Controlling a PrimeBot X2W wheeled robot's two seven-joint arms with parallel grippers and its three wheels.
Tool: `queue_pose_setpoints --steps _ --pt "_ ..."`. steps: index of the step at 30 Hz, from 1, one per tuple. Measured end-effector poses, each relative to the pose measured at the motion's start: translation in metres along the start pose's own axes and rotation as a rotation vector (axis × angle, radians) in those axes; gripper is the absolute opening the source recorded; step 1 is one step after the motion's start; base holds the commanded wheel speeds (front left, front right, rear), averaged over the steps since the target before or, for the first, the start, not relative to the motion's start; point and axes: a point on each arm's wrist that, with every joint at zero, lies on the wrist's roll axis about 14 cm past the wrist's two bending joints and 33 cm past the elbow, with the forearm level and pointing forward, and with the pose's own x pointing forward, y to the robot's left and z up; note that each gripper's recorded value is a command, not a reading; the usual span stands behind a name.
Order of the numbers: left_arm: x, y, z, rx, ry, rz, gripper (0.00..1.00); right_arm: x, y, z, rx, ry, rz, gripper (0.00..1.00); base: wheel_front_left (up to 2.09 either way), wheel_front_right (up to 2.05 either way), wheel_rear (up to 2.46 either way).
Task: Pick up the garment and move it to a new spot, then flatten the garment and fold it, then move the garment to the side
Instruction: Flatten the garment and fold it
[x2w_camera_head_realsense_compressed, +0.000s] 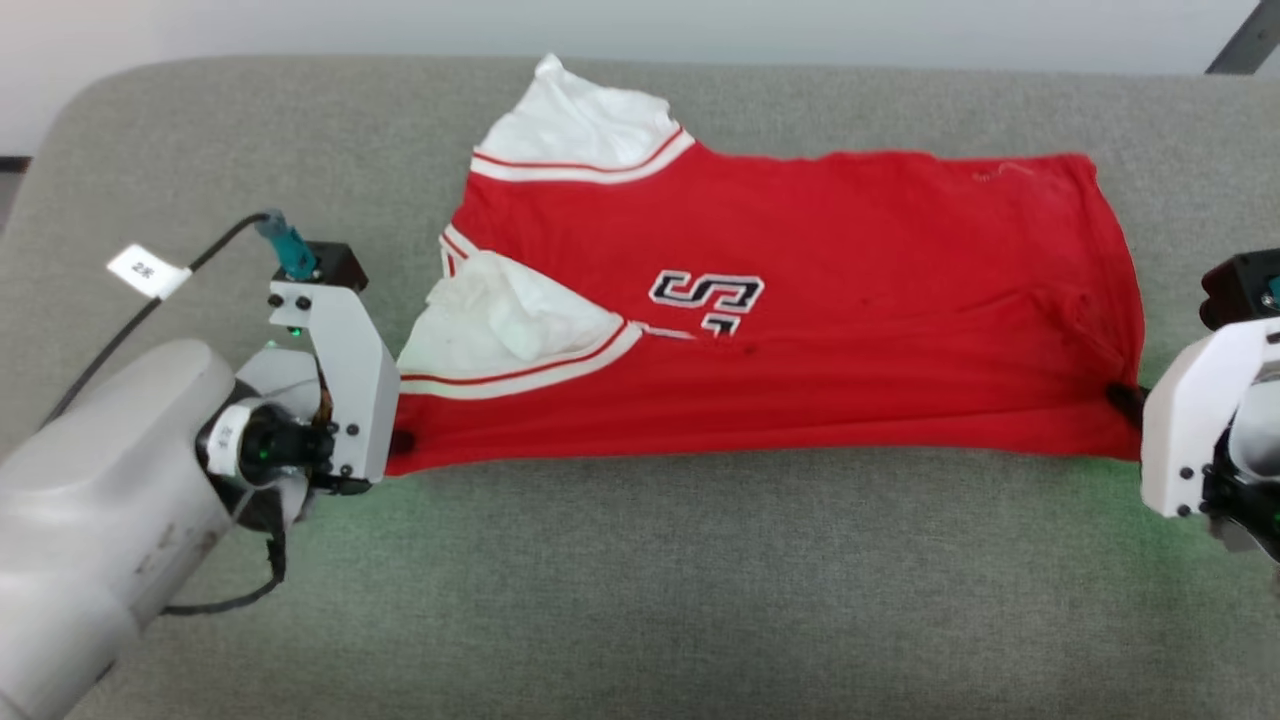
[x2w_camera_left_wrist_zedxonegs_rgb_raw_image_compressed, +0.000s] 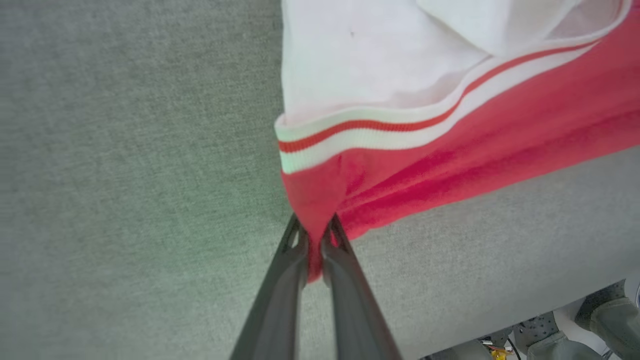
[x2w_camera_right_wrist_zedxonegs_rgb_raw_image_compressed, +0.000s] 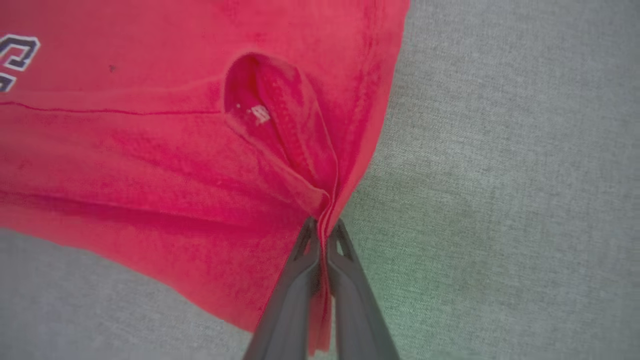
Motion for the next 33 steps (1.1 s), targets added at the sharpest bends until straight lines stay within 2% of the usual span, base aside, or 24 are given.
queue_pose_setpoints --steps 8,15,18,19,20,21,22,23,27,33 --pt "-0.025 -0.010 -0.020 0.055 0.012 0.012 0.00 -0.026 0.003 -0.016 -0.031 0.060 0.021 0.00 0.00 0.00 0.00" --pt "-0.018 -0.023 -0.063 0.067 0.093 -0.006 0.00 -0.034 0.003 -0.054 0.004 0.134 0.024 0.00 0.00 0.00 0.00" --pt "-0.012 -0.025 -0.073 0.059 0.109 -0.012 0.00 -0.033 0.003 -0.057 0.016 0.123 0.022 0.00 0.00 0.00 0.00" --pt "-0.010 -0.027 -0.074 0.060 0.108 -0.015 0.19 -0.032 0.004 -0.057 0.019 0.119 0.021 0.00 0.00 0.00 0.00" --pt "-0.007 -0.029 -0.074 0.059 0.107 -0.020 0.38 -0.031 0.005 -0.058 0.021 0.120 0.023 0.05 0.00 0.00 0.00" --pt "-0.005 -0.029 -0.074 0.058 0.105 -0.022 0.75 -0.030 0.007 -0.059 0.020 0.119 0.027 0.30 0.00 0.00 0.00" --pt "-0.003 -0.030 -0.073 0.058 0.103 -0.024 1.00 -0.029 0.008 -0.058 0.024 0.106 0.030 0.63 0.00 0.00 0.00" --pt "-0.002 -0.029 -0.072 0.054 0.098 -0.021 1.00 -0.029 0.008 -0.057 0.021 0.096 0.028 1.00 0.00 0.00 0.00" --pt "-0.005 -0.027 -0.059 0.083 0.077 -0.008 1.00 -0.031 0.003 -0.048 0.018 0.060 0.015 1.00 0.00 0.00 0.00" --pt "-0.030 -0.022 -0.009 0.141 -0.042 0.026 1.00 -0.043 -0.001 -0.019 0.039 -0.069 0.008 1.00 0.00 0.00 0.00"
